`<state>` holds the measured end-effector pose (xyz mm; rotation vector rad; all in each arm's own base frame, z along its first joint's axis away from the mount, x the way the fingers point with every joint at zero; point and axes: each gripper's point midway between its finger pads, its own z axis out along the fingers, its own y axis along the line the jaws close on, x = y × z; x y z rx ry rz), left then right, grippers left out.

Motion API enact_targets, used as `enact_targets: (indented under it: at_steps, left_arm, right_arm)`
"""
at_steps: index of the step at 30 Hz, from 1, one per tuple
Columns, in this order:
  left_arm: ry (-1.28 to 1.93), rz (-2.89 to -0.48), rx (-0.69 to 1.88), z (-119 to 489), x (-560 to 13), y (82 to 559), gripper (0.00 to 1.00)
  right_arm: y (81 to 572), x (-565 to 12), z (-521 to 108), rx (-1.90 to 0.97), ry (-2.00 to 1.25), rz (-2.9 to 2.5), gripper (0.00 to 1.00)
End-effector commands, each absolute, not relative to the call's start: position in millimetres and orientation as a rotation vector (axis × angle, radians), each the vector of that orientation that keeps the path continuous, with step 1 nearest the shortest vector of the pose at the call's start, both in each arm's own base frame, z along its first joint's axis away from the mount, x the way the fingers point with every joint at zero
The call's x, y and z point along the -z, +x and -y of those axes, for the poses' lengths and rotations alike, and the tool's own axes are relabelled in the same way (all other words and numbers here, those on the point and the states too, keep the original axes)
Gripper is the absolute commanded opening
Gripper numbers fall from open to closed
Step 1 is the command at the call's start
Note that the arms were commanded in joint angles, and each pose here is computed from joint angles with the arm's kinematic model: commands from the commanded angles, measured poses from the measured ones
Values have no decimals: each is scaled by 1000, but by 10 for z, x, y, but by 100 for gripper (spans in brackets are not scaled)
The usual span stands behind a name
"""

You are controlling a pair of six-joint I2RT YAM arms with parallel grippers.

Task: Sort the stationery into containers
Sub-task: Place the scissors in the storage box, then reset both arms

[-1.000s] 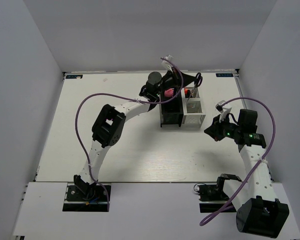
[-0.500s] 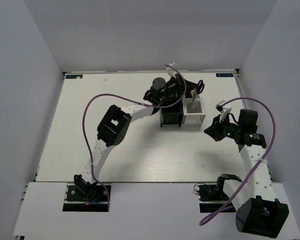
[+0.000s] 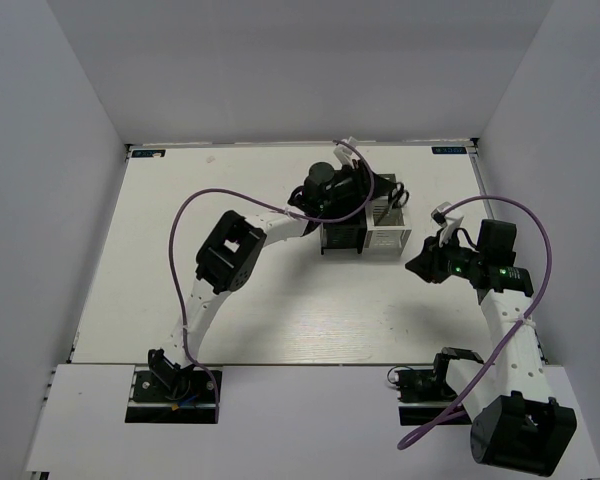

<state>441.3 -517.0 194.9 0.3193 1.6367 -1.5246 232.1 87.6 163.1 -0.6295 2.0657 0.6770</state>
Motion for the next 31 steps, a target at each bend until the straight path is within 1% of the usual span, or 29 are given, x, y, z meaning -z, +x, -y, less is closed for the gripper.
enact_targets:
  at_steps: [1,2,3,4,7,8,9,10,11,12,13,14,15,16,17,18,19,20,21,22,23,24,25,26,27,28,29,30,31]
  left_arm:
    - [386,-1578,1508,5163,-2347,4271,48]
    - [384,-1588,1496,5160,-2317,4273,51]
    - [390,-1586,1498,5160,-2335,4263,58]
    - [395,-1589,1494,5167,-2351,4258,60]
    - [409,-1585,1486,5180,-2411,4269,60]
    - [416,-1577,1483,5197,-2445,4263,58]
    - [431,-1544,1490,5223,-2594,4262,48]
    - [439,-1559,1487,5233,-2593,4251,39]
    - [447,-1548,1486,5245,-2645,4248,29]
    - [470,-1526,1497,5266,-2774,4198,20]
    - [487,-1495,1496,5284,-2913,4170,8]
    - [519,-1527,1485,5328,-2885,4095,6]
    - [545,-1481,1481,5289,-3170,4016,6]
    - [581,-1465,1454,5290,-3243,3959,12]
    - [634,-1495,1421,5314,-3289,3780,26]
    - [644,-1467,1401,5226,-3530,3684,39]
    - [667,-1503,1357,5199,-3398,3632,50]
    - [681,-1564,1298,5085,-3472,3486,63]
    - [672,-1566,1265,4929,-3674,3386,82]
    - [642,-1689,1199,4710,-3606,3294,100]
    - [625,-1748,1104,4560,-3541,3312,100]
    - [670,-1877,997,4381,-3297,3172,100]
    - [583,-1970,772,3853,-3203,3109,100]
    - [655,-2000,654,3621,-3071,2990,100]
    - [701,-2092,564,3429,-2686,2795,100]
    - [611,-2006,526,3039,-3082,2672,100]
    - [591,-2082,484,2841,-2792,2562,100]
    - [575,-2146,426,2492,-2581,2374,100]
    - [517,-2118,418,2254,-2665,2272,100]
  right_arm:
    - [2333,-1756,-897,-690,-653,-2027,34]
    - [2330,-1754,-894,-690,-656,-2028,36]
    - [2341,-1771,-896,-687,-660,-2021,37]
    - [2332,-1750,-893,-694,-653,-2030,39]
    - [2322,-1769,-893,-693,-654,-2024,39]
    - [2322,-1774,-901,-700,-656,-2022,39]
    - [2320,-1775,-898,-702,-655,-2021,33]
    - [2313,-1784,-901,-703,-655,-2018,4]
    - [2318,-1789,-897,-702,-647,-2019,4]
    - [2322,-1779,-881,-701,-618,-2033,0]
    - [2339,-1791,-870,-684,-614,-2020,0]
    - [2342,-1771,-862,-680,-606,-2023,0]
    - [2373,-1782,-837,-667,-578,-2027,9]
    - [2387,-1772,-823,-663,-547,-2040,32]
    - [2393,-1783,-827,-667,-544,-2037,48]
    - [2392,-1785,-837,-678,-540,-2037,69]
    - [2403,-1828,-834,-681,-525,-2039,90]
    - [2401,-1848,-834,-682,-518,-2039,90]
    - [2494,-1882,-774,-627,-489,-2028,90]
    - [2502,-1886,-776,-672,-332,-2068,90]
    - [2524,-1934,-747,-652,-281,-2057,90]
    - [2614,-1926,-634,-578,-210,-2057,90]
    - [2644,-1964,-583,-568,-82,-2054,90]
    - [2645,-1978,-554,-550,-67,-2043,90]
    - [2621,-1961,-588,-563,-97,-2037,90]
    - [2583,-1994,-677,-613,-154,-2020,90]
    - [2571,-1972,-708,-635,-171,-2027,90]
    - [2573,-1974,-727,-649,-185,-2026,90]
    - [2540,-1985,-774,-675,-227,-2021,90]
